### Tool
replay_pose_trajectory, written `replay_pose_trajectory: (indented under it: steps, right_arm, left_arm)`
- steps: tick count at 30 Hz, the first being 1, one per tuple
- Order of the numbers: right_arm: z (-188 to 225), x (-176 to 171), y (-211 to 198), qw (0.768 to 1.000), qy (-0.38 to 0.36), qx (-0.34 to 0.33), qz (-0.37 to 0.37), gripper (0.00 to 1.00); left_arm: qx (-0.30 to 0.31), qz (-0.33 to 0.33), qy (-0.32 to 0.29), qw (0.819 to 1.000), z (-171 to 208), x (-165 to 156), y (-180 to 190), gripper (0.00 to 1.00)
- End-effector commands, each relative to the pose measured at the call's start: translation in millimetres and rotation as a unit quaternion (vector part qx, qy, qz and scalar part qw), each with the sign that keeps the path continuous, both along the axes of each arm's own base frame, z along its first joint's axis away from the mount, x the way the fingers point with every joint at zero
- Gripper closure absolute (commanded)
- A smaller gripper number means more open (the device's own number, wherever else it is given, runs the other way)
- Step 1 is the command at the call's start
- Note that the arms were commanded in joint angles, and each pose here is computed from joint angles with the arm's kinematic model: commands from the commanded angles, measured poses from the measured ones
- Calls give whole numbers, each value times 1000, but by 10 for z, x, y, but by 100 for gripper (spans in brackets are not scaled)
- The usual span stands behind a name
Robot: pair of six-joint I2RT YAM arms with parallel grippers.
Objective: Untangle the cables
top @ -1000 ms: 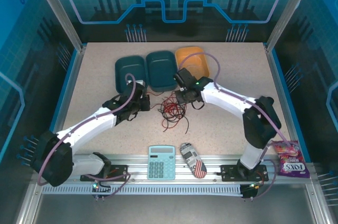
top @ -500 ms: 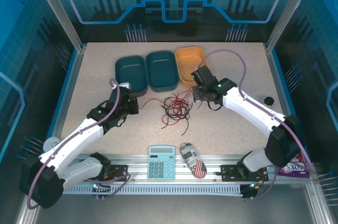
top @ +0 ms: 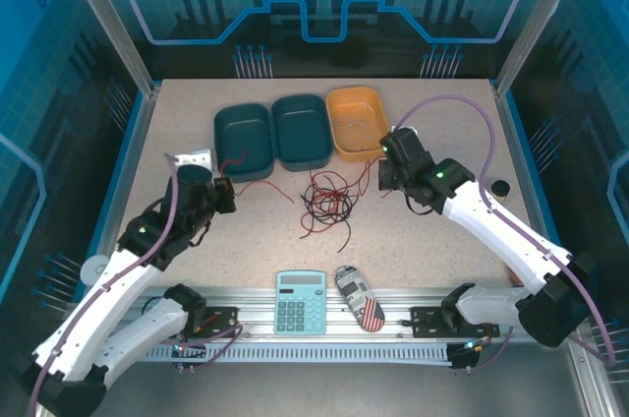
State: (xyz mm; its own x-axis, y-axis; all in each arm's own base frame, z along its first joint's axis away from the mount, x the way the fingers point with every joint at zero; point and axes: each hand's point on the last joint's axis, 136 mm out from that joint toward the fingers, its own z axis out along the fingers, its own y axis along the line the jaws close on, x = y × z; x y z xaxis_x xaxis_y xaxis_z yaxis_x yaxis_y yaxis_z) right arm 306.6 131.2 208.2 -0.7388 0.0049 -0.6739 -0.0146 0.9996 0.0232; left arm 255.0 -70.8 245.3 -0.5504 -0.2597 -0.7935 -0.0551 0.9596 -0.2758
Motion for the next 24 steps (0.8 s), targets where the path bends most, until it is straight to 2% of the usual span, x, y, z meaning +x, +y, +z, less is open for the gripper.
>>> replay_pose_trajectory:
  steps: [1,7,14,24]
  right_arm:
    - [47,-53,-145,1000,-9,4,-28,97]
    - [36,-82,-149,999,-9,16,-31,96]
    - [-3,-77,-77,999,-4,31,-20,95]
    - [-44,-40,10,999,6,37,-8,95]
  left_arm:
    - [26,15,-20,999,216,-85,162,100]
    - [11,7,-81,997,549,47,92,100]
    - [4,-33,-142,989,833,546,-243,100]
    - [106,-28,-172,979,706,1580,-533,100]
